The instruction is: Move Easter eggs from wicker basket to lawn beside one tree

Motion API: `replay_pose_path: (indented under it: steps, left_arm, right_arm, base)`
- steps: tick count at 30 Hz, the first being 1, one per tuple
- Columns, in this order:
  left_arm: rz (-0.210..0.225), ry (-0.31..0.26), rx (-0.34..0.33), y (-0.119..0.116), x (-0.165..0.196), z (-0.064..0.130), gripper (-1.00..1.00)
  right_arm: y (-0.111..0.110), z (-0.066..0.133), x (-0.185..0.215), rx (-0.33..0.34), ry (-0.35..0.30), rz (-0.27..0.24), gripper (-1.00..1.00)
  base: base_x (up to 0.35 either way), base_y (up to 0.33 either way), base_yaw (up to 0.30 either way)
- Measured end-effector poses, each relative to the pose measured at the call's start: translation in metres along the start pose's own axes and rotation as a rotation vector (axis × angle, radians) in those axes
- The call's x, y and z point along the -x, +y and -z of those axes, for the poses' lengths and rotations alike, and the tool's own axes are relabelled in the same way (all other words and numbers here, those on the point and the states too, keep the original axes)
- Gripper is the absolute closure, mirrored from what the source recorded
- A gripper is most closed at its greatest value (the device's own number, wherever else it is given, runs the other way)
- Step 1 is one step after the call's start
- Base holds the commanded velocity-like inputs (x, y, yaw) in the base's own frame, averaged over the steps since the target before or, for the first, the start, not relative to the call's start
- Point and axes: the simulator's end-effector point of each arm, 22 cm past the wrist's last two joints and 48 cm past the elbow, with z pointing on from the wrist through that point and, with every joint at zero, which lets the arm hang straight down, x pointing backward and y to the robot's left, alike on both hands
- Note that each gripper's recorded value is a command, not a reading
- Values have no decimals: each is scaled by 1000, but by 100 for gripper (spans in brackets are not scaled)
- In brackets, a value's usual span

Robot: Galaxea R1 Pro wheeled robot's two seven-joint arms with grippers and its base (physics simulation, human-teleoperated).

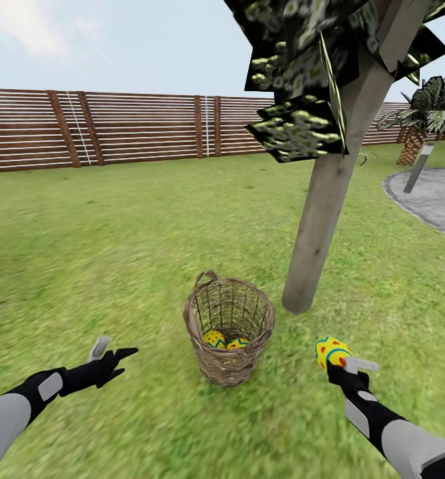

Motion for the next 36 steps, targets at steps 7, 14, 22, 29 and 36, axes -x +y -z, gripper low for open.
replay_pose_path:
  steps: [7,14,22,29,36]
  left_arm:
    - [-1,2,8,4,-2,1,-100]
    - [-29,-10,79,53,-42,9,-100]
    - [-26,-4,72,51,-47,6,-100]
    - [-12,10,91,63,-54,2,-100]
    - [3,27,109,77,-61,-3,-100]
  right_arm:
    - [12,10,-4,64,-89,175,100]
    - [9,12,-9,60,-94,182,100]
    - [8,12,-10,58,-94,181,100]
    - [7,7,-24,57,-69,187,100]
    - [7,3,-41,57,-43,194,100]
  base:
    - [72,64,0]
    - [287,202,0]
    - [128,95,0]
    - [2,1,0]
    - [0,0,0]
